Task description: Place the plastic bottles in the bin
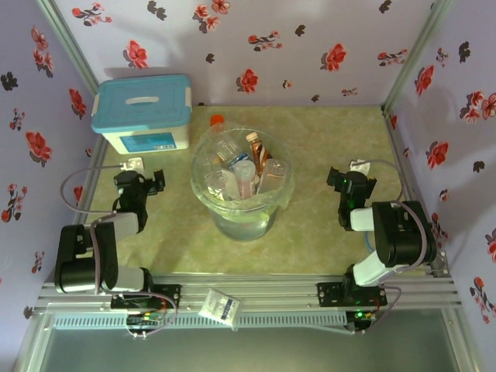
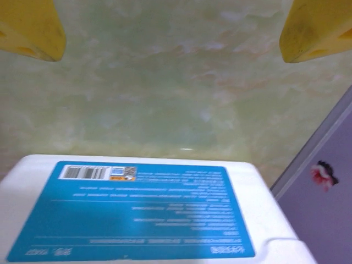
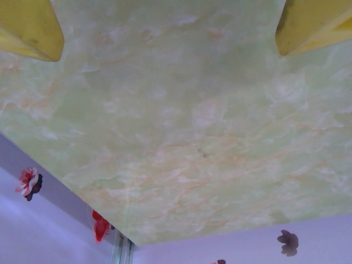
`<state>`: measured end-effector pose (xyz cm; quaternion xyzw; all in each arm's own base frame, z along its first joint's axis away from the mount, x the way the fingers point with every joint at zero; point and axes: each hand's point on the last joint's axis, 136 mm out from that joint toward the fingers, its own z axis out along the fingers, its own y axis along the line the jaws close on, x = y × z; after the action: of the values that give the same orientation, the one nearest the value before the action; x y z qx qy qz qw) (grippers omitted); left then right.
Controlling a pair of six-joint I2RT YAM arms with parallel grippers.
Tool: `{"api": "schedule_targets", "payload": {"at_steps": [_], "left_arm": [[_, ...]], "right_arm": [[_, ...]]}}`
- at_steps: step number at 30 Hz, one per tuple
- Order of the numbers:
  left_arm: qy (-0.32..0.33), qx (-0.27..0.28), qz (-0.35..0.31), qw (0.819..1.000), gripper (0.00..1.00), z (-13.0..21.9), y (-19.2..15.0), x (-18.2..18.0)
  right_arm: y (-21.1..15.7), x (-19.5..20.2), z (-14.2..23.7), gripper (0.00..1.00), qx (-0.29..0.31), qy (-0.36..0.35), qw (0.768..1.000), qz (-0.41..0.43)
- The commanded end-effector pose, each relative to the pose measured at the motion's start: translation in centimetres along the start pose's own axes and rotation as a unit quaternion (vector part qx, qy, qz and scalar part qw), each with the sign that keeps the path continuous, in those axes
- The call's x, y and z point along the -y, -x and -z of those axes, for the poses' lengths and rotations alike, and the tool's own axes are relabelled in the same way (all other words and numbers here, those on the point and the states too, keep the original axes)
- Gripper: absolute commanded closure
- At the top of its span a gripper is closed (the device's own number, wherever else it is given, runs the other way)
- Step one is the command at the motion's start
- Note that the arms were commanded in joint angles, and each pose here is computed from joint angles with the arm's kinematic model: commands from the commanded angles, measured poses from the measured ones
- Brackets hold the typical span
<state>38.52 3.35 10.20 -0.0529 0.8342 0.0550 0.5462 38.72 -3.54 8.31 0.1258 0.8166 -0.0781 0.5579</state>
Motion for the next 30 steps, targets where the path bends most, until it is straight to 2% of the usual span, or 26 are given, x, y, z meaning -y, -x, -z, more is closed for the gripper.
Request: {"api": "schedule_targets", "payload": {"at_steps": [1, 8, 30], "left_arm": [[-0.029, 0.013, 0.003, 0.999, 0.00, -1.33, 0.60, 1.22], [-0.029, 0.028, -0.019, 0.999, 0.00, -1.33, -0.22, 1.88], [-0.029, 0.028, -0.017, 0.999, 0.00, -1.37, -0.21, 1.83]], "right_arm": [[0.68, 0.09, 0.04, 0.01, 0.016, 0.001, 1.000, -0.004], [0.57, 0.10, 0.02, 0.01, 0.015, 0.001, 1.000, -0.003], [0.64, -0.02, 0.01, 0.01, 0.015, 0.004, 1.000, -0.002]]}}
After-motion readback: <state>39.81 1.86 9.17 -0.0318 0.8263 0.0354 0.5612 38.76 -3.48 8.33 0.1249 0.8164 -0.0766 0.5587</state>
